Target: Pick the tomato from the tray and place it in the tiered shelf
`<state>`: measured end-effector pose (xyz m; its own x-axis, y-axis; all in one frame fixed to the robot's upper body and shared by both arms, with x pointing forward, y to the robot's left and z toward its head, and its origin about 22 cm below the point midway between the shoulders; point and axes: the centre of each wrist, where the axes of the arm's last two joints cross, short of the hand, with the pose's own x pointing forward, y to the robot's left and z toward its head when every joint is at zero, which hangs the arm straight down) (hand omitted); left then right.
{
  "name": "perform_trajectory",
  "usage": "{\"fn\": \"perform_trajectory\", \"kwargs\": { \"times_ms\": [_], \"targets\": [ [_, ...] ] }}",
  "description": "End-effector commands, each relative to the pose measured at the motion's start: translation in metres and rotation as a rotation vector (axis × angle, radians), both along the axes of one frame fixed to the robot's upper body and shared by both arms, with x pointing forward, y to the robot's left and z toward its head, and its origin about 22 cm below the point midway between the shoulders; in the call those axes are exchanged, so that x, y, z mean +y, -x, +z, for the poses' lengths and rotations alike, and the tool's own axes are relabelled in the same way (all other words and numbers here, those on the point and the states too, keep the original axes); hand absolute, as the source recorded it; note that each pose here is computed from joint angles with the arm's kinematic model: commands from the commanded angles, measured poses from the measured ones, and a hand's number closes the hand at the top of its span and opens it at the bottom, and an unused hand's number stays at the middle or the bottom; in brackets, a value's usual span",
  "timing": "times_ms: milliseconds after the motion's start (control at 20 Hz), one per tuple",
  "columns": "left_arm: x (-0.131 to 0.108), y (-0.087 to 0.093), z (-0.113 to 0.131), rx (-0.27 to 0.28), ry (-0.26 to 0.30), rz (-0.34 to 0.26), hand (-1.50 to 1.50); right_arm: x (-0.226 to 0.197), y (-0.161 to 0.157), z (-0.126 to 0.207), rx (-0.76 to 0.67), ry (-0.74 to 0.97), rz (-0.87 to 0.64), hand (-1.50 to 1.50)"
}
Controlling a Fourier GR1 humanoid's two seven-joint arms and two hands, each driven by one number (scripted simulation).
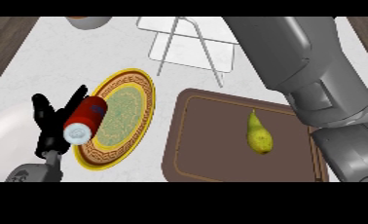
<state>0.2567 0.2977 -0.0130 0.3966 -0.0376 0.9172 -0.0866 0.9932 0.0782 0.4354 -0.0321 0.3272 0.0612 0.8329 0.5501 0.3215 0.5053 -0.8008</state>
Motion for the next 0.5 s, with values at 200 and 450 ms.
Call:
{"fn": "perform_trajectory", "kwargs": {
  "times_ms": [200, 450],
  "targets": [
    [-0.002, -0.005, 0.003, 0.047, 0.019, -0.011, 0.0, 0.002, -0.002, 0.009, 0.001, 0.013, 0.018, 1.5],
    [-0.003, 0.002, -0.013, 0.052, 0.043, -0.011, 0.0, 0.002, -0.004, -0.012, -0.046, -0.165, -0.049, 1.5]
  ]
}}
